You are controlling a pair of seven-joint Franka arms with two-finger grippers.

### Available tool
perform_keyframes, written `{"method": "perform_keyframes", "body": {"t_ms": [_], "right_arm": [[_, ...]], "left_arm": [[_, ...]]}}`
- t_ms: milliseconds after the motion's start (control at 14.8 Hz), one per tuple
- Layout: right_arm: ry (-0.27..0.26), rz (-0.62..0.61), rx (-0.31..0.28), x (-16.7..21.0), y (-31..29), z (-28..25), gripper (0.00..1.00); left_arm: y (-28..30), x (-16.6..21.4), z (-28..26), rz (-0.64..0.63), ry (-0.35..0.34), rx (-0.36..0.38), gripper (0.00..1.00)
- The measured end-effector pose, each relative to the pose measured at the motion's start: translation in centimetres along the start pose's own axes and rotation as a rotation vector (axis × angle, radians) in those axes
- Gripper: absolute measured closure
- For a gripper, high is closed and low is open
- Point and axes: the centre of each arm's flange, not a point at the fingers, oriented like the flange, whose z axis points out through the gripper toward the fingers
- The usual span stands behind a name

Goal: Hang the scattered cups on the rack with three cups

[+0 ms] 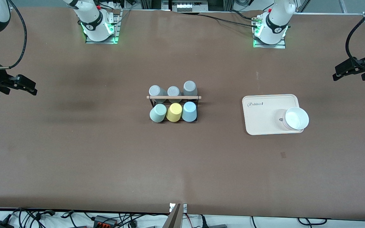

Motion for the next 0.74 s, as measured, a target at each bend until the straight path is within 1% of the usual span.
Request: {"method": "perform_keyframes", "body": {"t_ms": [270,472,742], "right_arm": [[-0.003,-0.001,0.000,-0.65,0.04,-0.87,0.00],[-0.018,-0.003,0.000,-0.82,0.04,-0.74,0.00],[-0.019,-0.005,0.000,-0.83,0.04,-0.73,0.00]], "left_arm": [[-0.15,0.00,-0.08,-0.003,0.002,0.000,0.00],[-0.19,0.00,-0.09,-0.004,0.002,0.000,0.00],[-0.19,0.00,-0.09,-0.004,0.002,0.000,0.00]]}}
